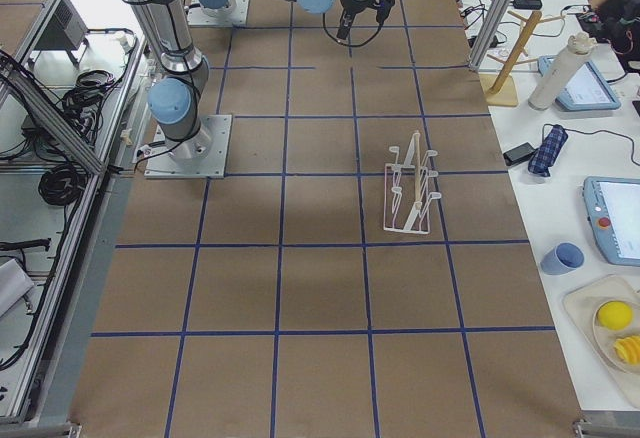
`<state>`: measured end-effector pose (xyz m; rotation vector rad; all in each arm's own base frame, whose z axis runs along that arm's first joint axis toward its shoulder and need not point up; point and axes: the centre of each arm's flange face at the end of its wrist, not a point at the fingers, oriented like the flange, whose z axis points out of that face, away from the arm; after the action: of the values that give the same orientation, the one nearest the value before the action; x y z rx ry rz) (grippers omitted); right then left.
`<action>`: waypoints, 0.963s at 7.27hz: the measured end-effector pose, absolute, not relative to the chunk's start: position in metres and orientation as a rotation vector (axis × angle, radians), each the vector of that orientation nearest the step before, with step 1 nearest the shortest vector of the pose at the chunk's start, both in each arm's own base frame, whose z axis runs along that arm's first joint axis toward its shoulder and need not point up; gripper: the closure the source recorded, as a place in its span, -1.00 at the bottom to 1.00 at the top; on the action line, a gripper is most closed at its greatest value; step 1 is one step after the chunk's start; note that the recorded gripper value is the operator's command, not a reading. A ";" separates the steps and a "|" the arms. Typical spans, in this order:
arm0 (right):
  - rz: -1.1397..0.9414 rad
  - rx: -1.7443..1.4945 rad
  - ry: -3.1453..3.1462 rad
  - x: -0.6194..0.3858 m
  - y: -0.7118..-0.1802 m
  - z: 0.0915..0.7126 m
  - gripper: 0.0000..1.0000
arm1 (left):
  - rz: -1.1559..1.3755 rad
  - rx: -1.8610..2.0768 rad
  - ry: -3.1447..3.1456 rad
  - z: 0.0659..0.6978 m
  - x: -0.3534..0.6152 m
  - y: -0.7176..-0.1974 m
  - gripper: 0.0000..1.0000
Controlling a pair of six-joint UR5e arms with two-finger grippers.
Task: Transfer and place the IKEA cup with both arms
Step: 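Carry the cup with the left gripper down toward the white tray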
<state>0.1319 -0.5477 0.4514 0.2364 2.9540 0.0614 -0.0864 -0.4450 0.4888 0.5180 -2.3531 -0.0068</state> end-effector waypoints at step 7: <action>-0.197 0.111 3.098 0.157 -0.548 0.472 -1.00 | -0.016 0.070 -3.023 0.455 0.004 -0.446 1.00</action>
<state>0.1571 -0.5481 0.4720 0.1114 3.0978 -0.1971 0.0041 -0.4460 0.4545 0.0699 -3.0233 -0.0156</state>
